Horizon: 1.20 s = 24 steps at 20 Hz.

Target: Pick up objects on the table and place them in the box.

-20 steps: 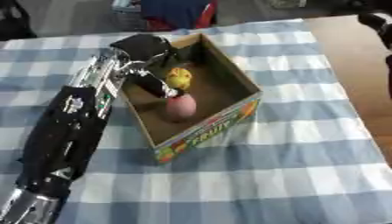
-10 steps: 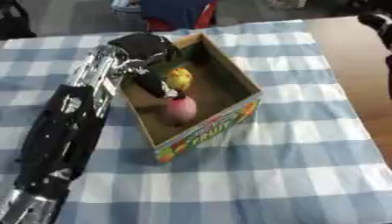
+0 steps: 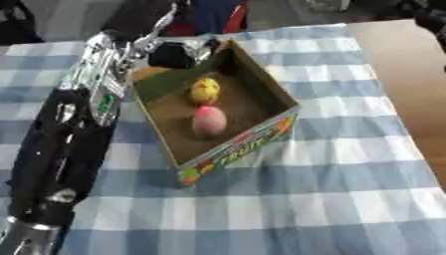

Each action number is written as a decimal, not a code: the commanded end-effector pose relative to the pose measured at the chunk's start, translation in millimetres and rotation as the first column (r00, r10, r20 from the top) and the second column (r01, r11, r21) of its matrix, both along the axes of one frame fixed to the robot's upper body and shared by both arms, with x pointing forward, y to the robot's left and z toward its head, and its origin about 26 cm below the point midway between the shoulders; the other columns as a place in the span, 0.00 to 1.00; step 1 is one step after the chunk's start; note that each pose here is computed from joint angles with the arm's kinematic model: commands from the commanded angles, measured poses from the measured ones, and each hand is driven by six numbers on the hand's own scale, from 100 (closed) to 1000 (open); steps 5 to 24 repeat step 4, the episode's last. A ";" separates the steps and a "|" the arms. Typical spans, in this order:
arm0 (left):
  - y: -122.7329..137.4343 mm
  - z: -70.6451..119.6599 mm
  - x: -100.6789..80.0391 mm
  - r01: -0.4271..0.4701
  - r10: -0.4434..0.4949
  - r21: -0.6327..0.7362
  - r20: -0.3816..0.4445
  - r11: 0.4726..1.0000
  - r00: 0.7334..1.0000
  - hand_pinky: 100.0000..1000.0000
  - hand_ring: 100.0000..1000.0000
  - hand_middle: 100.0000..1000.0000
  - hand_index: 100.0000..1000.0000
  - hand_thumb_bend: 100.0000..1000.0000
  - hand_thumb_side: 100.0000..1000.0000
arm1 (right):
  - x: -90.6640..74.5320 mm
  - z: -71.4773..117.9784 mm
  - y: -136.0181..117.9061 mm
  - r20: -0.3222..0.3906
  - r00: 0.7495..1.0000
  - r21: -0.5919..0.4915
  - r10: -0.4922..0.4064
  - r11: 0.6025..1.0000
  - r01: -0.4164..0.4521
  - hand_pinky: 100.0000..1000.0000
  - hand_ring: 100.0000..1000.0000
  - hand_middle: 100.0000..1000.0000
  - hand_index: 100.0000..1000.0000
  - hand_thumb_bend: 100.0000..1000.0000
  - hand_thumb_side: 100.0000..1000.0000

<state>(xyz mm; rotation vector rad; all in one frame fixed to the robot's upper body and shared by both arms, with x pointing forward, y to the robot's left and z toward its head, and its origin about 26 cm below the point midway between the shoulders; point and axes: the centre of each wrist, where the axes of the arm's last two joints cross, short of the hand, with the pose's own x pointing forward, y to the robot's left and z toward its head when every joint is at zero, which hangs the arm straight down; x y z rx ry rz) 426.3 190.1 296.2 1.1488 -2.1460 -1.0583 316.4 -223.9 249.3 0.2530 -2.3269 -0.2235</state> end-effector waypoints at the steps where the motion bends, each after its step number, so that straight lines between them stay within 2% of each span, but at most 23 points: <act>1: 13.9 27.2 -21.6 0.068 -0.046 -0.180 0.119 0.981 0.992 0.18 0.59 0.46 0.79 0.31 0.70 | -4.3 8.5 -5.8 0.040 0.999 -0.007 -0.029 1.000 0.030 0.65 0.67 0.56 0.69 0.00 1.00; 4: 24.2 32.7 -36.7 0.123 -0.082 -0.315 0.139 0.941 0.987 0.18 0.58 0.45 0.78 0.30 0.69 | -4.4 8.3 -7.2 0.042 0.998 -0.003 -0.038 0.999 0.038 0.65 0.67 0.56 0.69 0.00 1.00; 24: 24.2 32.7 -36.7 0.123 -0.082 -0.315 0.139 0.941 0.987 0.18 0.58 0.45 0.78 0.30 0.69 | -4.4 8.3 -7.2 0.042 0.998 -0.003 -0.038 0.999 0.038 0.65 0.67 0.56 0.69 0.00 1.00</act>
